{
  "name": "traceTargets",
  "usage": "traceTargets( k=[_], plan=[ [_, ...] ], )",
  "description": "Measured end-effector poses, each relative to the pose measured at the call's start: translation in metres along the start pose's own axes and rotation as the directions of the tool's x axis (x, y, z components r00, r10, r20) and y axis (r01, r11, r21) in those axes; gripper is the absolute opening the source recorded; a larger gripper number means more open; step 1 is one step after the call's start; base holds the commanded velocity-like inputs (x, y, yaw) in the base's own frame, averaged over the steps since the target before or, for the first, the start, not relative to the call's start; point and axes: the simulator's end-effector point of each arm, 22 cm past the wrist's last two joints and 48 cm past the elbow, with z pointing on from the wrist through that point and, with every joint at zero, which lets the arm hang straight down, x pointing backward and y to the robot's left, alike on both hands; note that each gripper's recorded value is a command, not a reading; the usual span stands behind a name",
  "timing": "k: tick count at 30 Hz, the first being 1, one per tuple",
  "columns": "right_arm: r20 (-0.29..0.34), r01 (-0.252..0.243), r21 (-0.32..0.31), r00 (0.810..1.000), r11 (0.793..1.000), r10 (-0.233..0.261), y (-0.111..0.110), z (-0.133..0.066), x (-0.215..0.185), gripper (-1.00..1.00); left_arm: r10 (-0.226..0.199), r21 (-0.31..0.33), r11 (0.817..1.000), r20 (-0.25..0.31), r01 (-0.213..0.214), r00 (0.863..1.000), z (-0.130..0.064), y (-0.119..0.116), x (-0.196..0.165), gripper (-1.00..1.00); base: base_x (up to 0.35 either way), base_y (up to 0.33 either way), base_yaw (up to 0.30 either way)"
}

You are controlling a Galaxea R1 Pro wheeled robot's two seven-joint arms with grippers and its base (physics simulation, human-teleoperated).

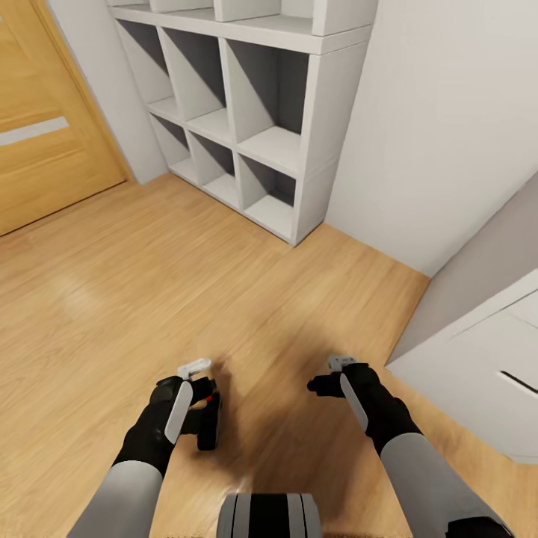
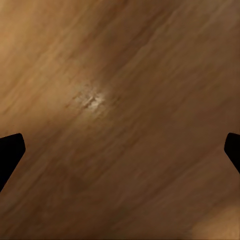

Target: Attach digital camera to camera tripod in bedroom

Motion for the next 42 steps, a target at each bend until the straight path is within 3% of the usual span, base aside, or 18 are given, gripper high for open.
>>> traceTargets(
  k=[12,42],
  plan=[
    [-0.048,-0.006,-0.001,0.999,1.000,0.006,-0.002,0.023,0.020,1.00,0.003,-0.018,1.000,-0.052,-0.004,0.999,0.022,0.007,0.022,1.00,0.000,0.000,0.000],
    [-0.030,-0.007,-0.002,1.000,1.000,0.007,-0.002,0.024,0.017,1.00,0.005,-0.017,1.000,-0.052,-0.006,0.999,0.022,0.006,0.022,1.00,-0.039,0.010,0.000]
  ],
)
